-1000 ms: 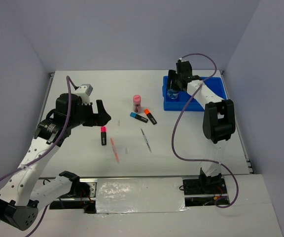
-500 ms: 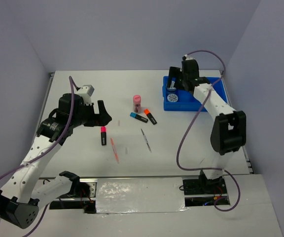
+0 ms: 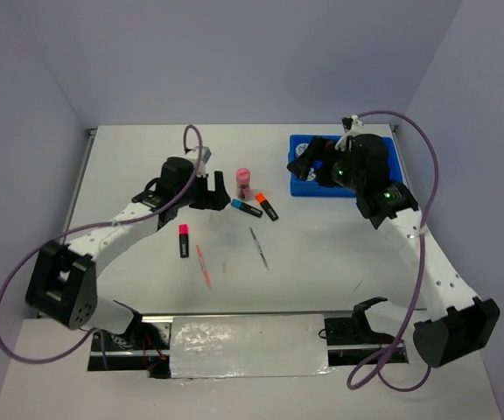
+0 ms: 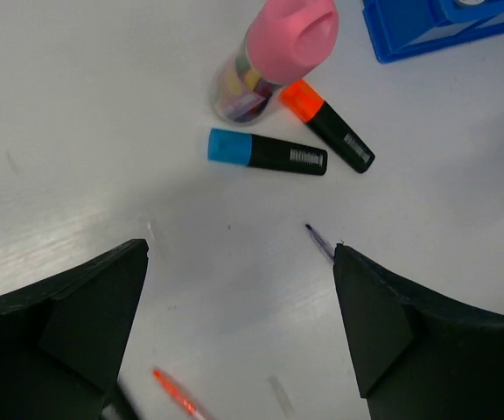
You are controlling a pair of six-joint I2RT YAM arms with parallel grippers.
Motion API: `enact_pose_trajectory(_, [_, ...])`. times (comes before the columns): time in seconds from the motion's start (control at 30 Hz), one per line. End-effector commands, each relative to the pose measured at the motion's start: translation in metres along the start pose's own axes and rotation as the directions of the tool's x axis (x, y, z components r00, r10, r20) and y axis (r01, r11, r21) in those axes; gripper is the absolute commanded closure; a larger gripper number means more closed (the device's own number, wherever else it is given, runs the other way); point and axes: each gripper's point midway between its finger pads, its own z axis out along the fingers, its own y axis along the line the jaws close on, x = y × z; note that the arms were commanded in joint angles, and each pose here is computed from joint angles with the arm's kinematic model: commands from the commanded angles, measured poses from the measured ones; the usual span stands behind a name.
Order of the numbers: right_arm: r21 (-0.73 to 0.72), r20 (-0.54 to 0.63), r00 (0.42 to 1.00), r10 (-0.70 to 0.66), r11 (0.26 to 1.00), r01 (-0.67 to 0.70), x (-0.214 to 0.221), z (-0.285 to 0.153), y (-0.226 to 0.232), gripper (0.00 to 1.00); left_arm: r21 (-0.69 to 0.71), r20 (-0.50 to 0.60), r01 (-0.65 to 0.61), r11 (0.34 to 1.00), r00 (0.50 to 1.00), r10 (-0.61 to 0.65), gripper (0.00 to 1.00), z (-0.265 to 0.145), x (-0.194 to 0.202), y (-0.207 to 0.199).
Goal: Sort the stationery into containers
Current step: Pick up the stationery from the center of the board.
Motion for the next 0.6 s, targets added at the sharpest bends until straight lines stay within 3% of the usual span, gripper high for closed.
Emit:
enact_pose_trajectory(0.0, [-0.112,-0.058,0.997,0.059,0.992,-0.065,0.017,-0.032,0.026,0.00,0.091,0.216,-0.142,0.986,0.969,0.120,0.01,0.033,-0.054,-0.039])
enact_pose_trajectory(0.03, [-0.124,-0.056,0.997,0.053,0.991,-0.060,0.019,-0.045,0.029,0.00,0.061,0.177,-0.137,0.989,0.976,0.124,0.01,0.056,-0.043,-0.033])
enact_pose_trajectory(0.23, [-0.145,-0.058,0.998,0.032,0.989,-0.040,0.027,-0.087,0.036,0.00,0.043,0.194,-0.166,0.985,0.969,0.155,0.01,0.114,-0.049,-0.044])
enact_pose_trajectory(0.57, [-0.167,-0.043,0.999,0.026,0.985,-0.033,0.022,-0.111,0.046,0.00,-0.075,0.208,-0.164,0.984,0.962,0.177,0.01,0.147,-0.053,-0.023])
